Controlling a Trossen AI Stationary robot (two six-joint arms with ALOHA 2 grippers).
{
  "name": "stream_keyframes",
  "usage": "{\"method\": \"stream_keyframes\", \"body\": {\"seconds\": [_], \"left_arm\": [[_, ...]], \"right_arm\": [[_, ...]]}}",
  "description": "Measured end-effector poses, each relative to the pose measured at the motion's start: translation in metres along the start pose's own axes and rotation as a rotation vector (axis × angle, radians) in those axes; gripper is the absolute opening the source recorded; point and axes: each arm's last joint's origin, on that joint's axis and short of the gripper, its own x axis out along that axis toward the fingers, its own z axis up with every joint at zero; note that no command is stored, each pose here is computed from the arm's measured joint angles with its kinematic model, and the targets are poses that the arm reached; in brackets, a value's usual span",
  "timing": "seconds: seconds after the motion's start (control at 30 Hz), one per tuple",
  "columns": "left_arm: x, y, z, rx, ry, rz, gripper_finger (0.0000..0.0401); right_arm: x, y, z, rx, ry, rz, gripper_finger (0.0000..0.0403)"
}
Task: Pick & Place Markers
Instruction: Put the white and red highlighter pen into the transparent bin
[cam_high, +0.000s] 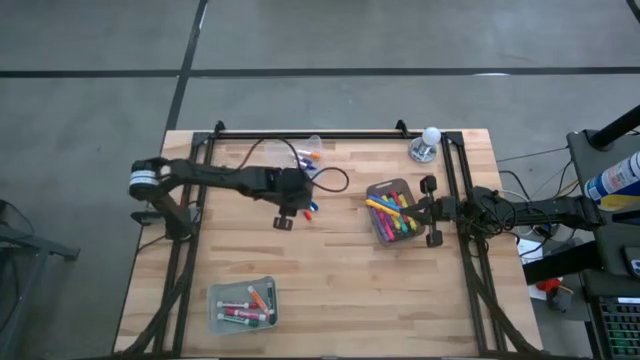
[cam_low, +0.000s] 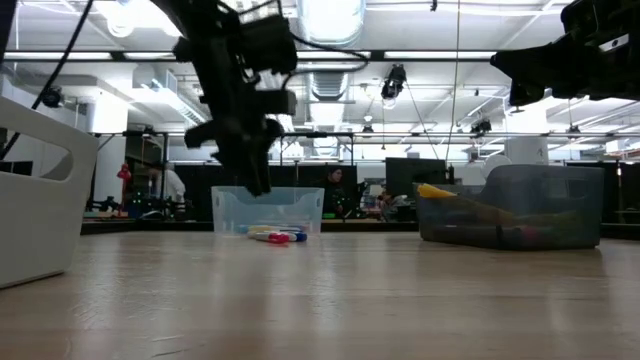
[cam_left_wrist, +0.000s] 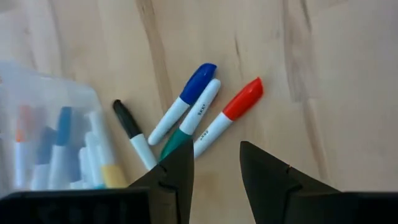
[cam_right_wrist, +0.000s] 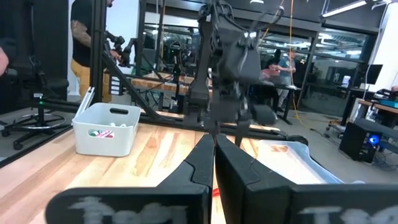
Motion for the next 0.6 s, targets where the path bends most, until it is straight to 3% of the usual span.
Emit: {"method": "stream_keyframes", "body": {"seconds": [0.33,0.6], "left_arm": [[0.045,-0.001,0.009,0.016,0.102,-0.043,0.0123],[0.062,-0.003,0.008,0.036,0.144,-0.041,0.0123]], "right_arm": [[0.000,0.000,0.000,0.000,0.000,0.000,0.0008],[0.000,0.000,0.000,0.000,0.000,0.000,0.0008]]}}
